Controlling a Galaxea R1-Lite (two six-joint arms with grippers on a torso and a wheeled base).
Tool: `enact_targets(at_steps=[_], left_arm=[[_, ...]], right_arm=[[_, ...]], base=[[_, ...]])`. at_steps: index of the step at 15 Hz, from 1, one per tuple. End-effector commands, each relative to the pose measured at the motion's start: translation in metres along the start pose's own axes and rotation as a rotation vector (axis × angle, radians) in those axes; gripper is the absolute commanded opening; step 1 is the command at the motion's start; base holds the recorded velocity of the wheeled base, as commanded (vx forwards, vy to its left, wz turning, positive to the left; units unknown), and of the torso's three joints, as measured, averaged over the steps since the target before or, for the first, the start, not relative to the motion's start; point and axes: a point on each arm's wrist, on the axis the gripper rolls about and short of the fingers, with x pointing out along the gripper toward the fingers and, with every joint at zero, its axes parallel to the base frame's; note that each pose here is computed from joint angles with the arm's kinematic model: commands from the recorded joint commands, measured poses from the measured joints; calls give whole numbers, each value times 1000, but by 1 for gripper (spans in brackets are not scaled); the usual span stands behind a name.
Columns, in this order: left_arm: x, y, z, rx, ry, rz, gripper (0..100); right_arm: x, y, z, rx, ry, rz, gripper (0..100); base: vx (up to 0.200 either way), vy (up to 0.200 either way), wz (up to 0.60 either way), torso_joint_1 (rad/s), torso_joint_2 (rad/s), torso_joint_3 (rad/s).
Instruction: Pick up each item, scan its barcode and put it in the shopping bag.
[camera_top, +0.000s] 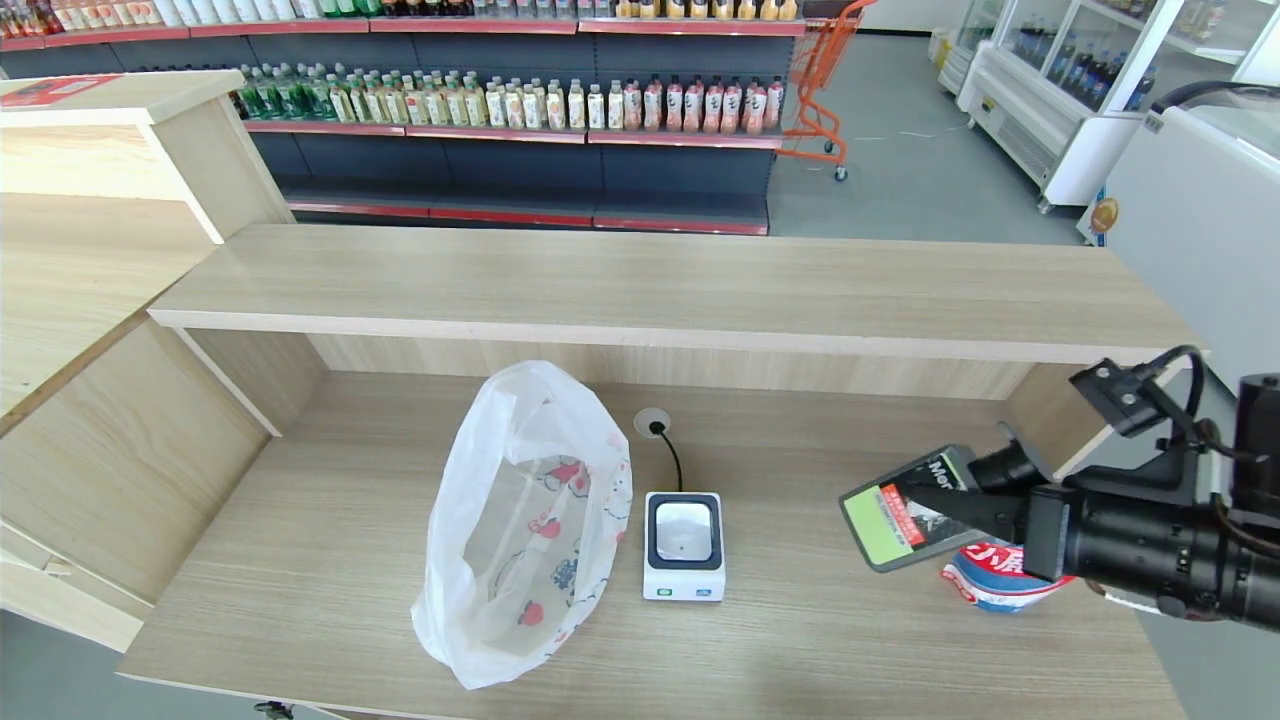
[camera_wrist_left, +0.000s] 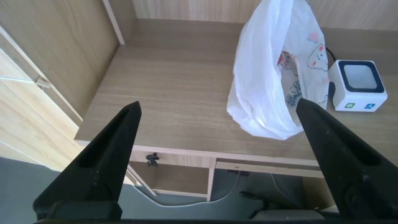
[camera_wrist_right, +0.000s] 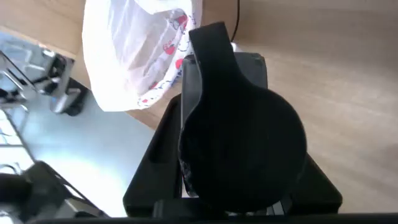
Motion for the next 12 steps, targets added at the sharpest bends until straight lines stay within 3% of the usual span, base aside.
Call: enact_targets(at_steps=[1,6,12], left_arm=[[0,0,0,0,0,-1,100],[0,0,0,0,0,-1,100],[0,0,0,0,1,-1,100]], right_arm=[[47,5,-23,188,130,-49,0],[116,0,-36,305,177,-103,0],[174,19,-53,254,217,-89,0]], base=[[0,0,0,0,0,0],[0,0,0,0,0,0],[0,0,0,0,0,0]])
